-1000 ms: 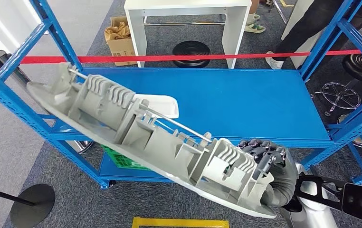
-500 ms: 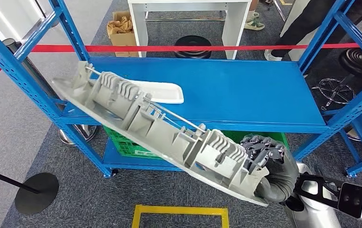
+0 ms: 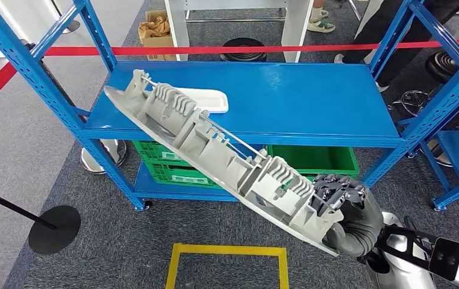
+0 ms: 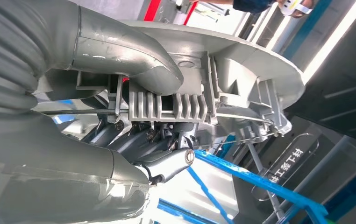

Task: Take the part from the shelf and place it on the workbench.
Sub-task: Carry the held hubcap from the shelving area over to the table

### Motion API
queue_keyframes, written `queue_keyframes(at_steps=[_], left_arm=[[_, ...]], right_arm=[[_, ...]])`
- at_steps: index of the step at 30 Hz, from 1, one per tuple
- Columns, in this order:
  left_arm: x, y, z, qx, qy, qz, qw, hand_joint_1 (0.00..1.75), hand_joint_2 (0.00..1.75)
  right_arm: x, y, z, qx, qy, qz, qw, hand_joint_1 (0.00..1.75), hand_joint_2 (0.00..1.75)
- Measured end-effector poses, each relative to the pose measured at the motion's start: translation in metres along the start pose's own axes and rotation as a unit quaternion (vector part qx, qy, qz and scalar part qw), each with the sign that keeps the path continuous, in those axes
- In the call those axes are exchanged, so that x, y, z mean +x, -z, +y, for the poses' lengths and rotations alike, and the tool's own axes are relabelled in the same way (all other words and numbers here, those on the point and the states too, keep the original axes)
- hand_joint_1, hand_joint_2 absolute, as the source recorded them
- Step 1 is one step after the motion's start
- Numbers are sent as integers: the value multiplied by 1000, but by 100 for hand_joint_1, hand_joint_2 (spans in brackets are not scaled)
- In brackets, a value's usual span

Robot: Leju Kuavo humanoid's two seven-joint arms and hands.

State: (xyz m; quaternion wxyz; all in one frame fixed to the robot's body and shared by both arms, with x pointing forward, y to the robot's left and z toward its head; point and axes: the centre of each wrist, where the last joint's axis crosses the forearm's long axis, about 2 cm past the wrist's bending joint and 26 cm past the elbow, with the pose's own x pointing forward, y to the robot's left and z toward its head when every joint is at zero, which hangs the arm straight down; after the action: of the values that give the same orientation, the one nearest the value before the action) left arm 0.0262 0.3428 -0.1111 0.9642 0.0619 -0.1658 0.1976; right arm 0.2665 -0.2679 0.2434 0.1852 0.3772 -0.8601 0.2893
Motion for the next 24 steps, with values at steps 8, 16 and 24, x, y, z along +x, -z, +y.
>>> queue_keyframes(at_steps=[8,16,24], left_arm=[[-2,-1,-11,-11,-8,-9,1000,0,0],[-5,-1,-14,9,-22,10,1000,0,0],[-4,-1,-15,18,-27,9,999,0,0]], right_arm=[[2,-2,-1,16,-4,3,1000,175,175],[5,-5,-4,14,1,-3,1000,175,175],[3,-2,-11,5,-18,-4,1000,175,175]])
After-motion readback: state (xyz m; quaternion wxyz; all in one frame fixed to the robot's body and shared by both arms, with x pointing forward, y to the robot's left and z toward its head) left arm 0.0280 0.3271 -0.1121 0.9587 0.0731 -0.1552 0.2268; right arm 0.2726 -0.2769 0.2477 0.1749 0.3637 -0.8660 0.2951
